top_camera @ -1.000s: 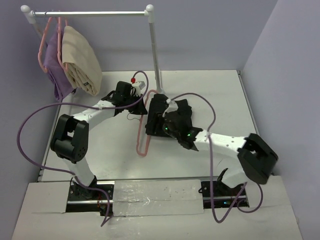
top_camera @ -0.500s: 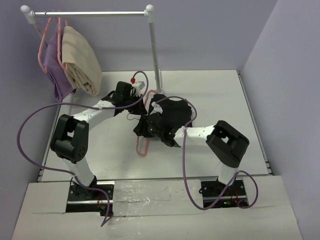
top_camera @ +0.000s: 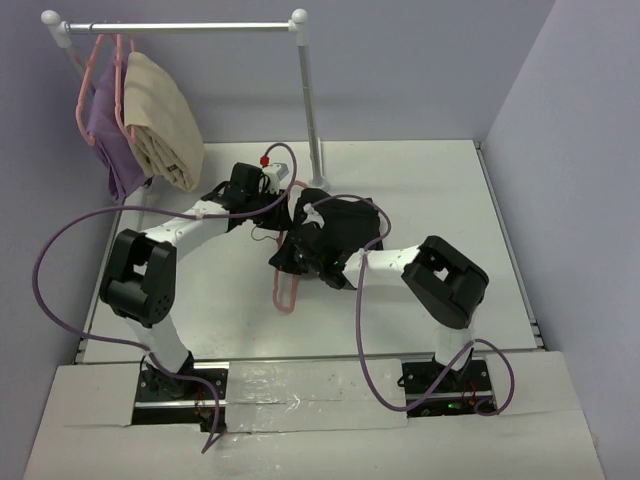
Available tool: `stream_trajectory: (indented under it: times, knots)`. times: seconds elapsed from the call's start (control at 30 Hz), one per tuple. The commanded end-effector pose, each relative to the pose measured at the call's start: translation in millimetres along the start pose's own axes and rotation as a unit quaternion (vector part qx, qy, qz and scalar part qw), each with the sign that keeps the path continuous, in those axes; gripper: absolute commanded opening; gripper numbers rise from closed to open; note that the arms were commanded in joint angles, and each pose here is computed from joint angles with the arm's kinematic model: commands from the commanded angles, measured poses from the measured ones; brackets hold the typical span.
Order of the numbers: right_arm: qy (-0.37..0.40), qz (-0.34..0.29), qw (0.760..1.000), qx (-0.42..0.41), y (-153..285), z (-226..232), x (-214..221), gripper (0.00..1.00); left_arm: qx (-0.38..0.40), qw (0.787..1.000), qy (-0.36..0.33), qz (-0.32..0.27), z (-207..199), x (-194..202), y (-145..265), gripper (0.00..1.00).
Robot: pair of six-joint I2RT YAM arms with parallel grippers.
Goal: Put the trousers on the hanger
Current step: Place the trousers on the hanger, then place the hanger at the clothesline.
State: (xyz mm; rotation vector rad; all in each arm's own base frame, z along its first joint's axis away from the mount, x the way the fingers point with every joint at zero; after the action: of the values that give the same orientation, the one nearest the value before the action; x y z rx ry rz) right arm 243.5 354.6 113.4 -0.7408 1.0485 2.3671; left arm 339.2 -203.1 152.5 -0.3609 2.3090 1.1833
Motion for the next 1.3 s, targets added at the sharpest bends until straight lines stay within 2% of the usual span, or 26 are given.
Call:
stream_trajectory:
  times: [0.0,0.07,0.13,0.2,0.4,0.57,0.7,0.8,0.87,0.9,0.93,1.0,1.03,1.07,1.17,1.27]
  knots:
    - [0.003,-0.018,0.997,-0.070,13.8,19.9,-18.0,0.00,-0.001,0.998,-0.047,-0.048,-14.9,-26.9,26.6,0.47]
    - [-0.004,-0.012,0.996,-0.093,19.3,24.7,-19.7,0.00,-0.003,0.997,-0.052,-0.051,-18.8,-31.1,34.9,0.61]
    - [-0.005,-0.005,0.992,-0.125,26.5,31.7,-21.7,0.00,-0.005,0.995,-0.068,-0.069,-26.3,-42.9,50.0,0.86]
    - [-0.004,-0.001,0.990,-0.141,31.9,36.1,-22.9,0.00,-0.017,0.993,-0.077,-0.084,-31.4,-49.7,67.9,0.99]
    - [-0.004,-0.006,0.983,-0.186,46.9,53.9,-34.8,0.00,-0.020,0.977,-0.091,-0.190,-61.2,-96.1,145.4,0.99]
    - [-0.001,-0.004,0.973,-0.232,60.3,72.5,-47.7,0.00,-0.027,0.961,-0.086,-0.261,-69.4,-120.1,213.9,0.99]
    - [0.002,-0.013,0.960,-0.279,81.4,93.4,-67.2,0.00,-0.041,0.945,-0.093,-0.312,-67.9,-124.4,271.1,0.99]
    - [0.002,-0.031,0.943,-0.332,105.8,119.2,-99.5,0.00,-0.076,0.929,-0.103,-0.346,-63.6,-115.4,310.0,0.99]
    - [0.002,-0.038,0.937,-0.348,114.5,127.7,-114.3,0.00,-0.087,0.930,-0.098,-0.344,-55.4,-103.7,319.2,0.99]
    - [0.006,-0.046,0.932,-0.359,121.5,137.9,-125.6,0.00,-0.085,0.927,-0.105,-0.350,-58.7,-94.5,329.8,0.95]
    - [0.012,-0.054,0.932,-0.357,123.1,140.9,-132.7,0.00,-0.083,0.929,-0.108,-0.344,-59.0,-88.2,332.2,0.84]
    - [0.016,-0.070,0.935,-0.349,126.4,150.4,-147.8,0.00,-0.066,0.939,-0.120,-0.314,-65.5,-69.6,338.7,0.73]
    - [0.016,-0.083,0.936,-0.342,125.7,153.3,-154.1,0.00,-0.056,0.942,-0.124,-0.306,-70.1,-64.3,343.2,0.64]
    - [0.014,-0.089,0.936,-0.340,125.8,155.9,-158.4,0.00,-0.036,0.952,-0.121,-0.278,-73.9,-50.9,343.3,0.62]
    - [0.003,-0.120,0.934,-0.337,122.5,170.1,-178.5,0.00,-0.011,0.965,-0.134,-0.227,-74.2,-28.4,338.5,0.65]
    - [-0.012,-0.141,0.934,-0.328,116.2,178.8,-192.2,0.00,0.006,0.971,-0.138,-0.196,-69.6,-12.6,327.1,0.77]
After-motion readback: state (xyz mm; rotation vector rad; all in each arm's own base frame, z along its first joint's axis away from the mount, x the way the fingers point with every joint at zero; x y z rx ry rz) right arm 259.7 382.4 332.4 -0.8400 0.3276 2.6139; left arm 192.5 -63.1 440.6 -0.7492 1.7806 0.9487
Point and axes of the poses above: each gripper's point midway between its finger pads, its own y axis back along the fingers, its own z axis along the line the jaws close on, x = y × z, the point moved 8 cm from there along y, back along the fingers, and after that the axes turned 10 degrees about y, right-handed, at the moved point
